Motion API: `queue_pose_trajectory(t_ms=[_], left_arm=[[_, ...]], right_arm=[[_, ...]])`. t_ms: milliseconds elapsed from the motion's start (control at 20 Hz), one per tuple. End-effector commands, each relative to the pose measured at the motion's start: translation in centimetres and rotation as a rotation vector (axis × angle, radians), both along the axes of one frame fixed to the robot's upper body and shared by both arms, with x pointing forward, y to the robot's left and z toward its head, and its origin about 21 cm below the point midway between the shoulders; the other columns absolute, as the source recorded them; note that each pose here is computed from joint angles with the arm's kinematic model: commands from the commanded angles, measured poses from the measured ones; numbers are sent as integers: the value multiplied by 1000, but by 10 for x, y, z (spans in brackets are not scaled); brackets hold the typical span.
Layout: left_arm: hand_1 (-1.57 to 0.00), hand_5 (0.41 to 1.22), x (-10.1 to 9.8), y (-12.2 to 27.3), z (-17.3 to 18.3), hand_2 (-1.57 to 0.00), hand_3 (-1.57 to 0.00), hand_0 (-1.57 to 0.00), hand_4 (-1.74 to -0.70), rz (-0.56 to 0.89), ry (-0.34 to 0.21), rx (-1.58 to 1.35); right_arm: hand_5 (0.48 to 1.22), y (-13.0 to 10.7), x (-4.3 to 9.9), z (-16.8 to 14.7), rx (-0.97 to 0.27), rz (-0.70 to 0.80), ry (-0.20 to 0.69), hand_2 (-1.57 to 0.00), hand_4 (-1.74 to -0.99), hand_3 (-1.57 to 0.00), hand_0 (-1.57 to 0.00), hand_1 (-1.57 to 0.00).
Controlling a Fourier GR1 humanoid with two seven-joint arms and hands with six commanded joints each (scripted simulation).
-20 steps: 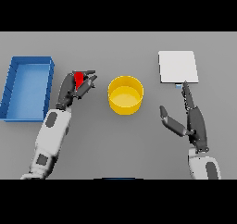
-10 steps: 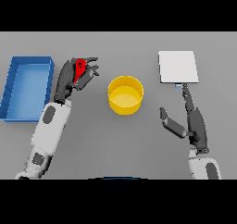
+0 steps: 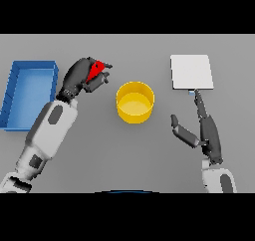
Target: Pick up the red beaker and tilt it to pour out 1 green nut into yellow bowl. Pick up the yellow bowl and place it on the metallic measuring scale.
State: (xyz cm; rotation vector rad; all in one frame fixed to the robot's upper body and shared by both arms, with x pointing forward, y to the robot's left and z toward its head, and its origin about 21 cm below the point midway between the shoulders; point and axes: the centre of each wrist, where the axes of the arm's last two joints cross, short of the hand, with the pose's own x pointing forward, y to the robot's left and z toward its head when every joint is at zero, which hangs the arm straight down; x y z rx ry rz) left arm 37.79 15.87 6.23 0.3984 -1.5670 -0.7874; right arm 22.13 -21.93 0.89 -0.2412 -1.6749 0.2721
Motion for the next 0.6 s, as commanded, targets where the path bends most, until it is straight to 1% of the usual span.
queue_pose_trajectory(t_ms=[0,50,100,150,200,250,300,400,450,550], left_arm=[[-1568,1128,1,-4,1,-1568,-1567,-1568,-1737,-7,-6,73],[-1568,1131,2,-7,4,-1568,-1567,-1568,-1738,-12,-13,156],[-1569,1133,3,-15,7,-1569,-1568,-1569,-1738,-25,-22,231],[-1569,1132,4,-18,9,-1569,-1569,-1569,-1739,-52,-49,315],[-1570,1127,5,-23,10,-1570,-1569,-1570,-1739,-70,-69,390],[-1570,1145,6,-23,14,-1570,-1570,-1570,-1740,-88,-92,467],[-1570,1161,7,-26,15,-1570,-1570,-1570,-1740,-110,-101,527],[-1570,1182,7,-34,20,-1570,-1570,-1570,-1740,-142,-135,626],[-1571,1190,9,-34,23,-1571,-1570,-1571,-1740,-155,-150,673],[-1571,1201,12,-44,31,-1571,-1571,-1571,-1649,-205,-178,766]], right_arm=[[683,-3,-2,-1,2,-4,2,1,-1254,1,1,1],[685,-2,-3,-1,4,0,0,1,-1252,1,1,1],[687,-3,0,4,8,3,-7,1,-1254,1,1,1],[689,-4,0,5,14,5,-1,1,-1255,1,1,1],[690,-3,-3,3,14,12,-8,1,-1256,1,1,1],[694,-4,-5,5,14,16,-6,1,-1262,1,1,1],[698,-3,-4,3,13,7,1,1,-1267,1,1,1],[702,1,0,5,10,6,7,1,-1274,1,1,1],[704,1,-2,4,10,14,-5,1,-1274,1,1,1],[705,3,-2,5,18,7,3,1,-1284,1,1,1]])
